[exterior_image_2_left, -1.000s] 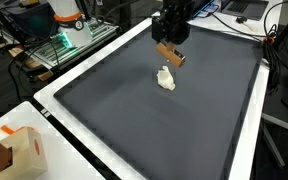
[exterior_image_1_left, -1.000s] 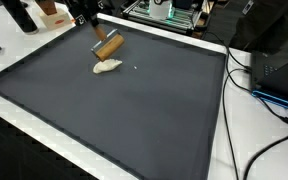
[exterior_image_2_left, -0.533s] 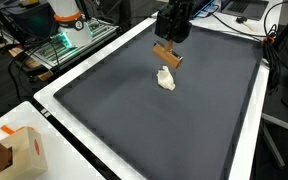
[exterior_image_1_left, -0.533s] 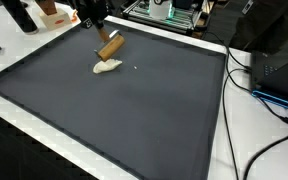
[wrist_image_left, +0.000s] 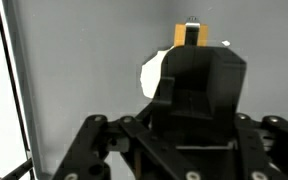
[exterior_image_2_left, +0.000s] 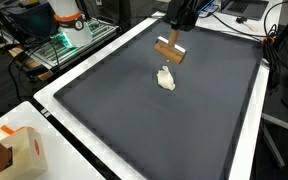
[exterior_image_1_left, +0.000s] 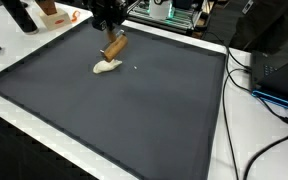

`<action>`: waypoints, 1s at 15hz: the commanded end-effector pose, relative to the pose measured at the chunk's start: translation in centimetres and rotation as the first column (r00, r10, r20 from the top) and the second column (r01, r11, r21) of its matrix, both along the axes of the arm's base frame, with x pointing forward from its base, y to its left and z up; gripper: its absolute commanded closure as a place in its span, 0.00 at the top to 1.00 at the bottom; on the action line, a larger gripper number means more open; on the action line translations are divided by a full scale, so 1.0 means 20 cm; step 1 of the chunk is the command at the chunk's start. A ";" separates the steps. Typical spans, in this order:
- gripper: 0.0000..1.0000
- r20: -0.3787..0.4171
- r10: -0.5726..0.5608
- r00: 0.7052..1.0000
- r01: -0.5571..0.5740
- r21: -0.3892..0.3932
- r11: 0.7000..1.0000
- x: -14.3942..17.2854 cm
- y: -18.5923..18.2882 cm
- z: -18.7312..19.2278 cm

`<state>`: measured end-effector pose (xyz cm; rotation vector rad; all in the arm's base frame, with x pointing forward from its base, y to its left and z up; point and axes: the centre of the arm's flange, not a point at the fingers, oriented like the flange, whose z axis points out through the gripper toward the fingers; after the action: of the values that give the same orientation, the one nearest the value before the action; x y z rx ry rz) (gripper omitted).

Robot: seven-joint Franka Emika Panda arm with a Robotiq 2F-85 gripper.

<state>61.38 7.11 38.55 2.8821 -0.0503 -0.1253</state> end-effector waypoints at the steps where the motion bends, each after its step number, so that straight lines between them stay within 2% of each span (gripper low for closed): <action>1: 0.23 0.016 0.031 0.999 -0.029 -0.113 0.993 -0.06 0.14 0.00; 8: 0.23 0.048 0.090 0.995 -0.075 -0.248 0.966 -0.10 0.34 -0.06; 15: 0.23 0.067 0.108 0.992 -0.083 -0.303 0.950 -0.13 0.45 -0.14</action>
<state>59.55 15.54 36.19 2.6241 0.0596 0.0089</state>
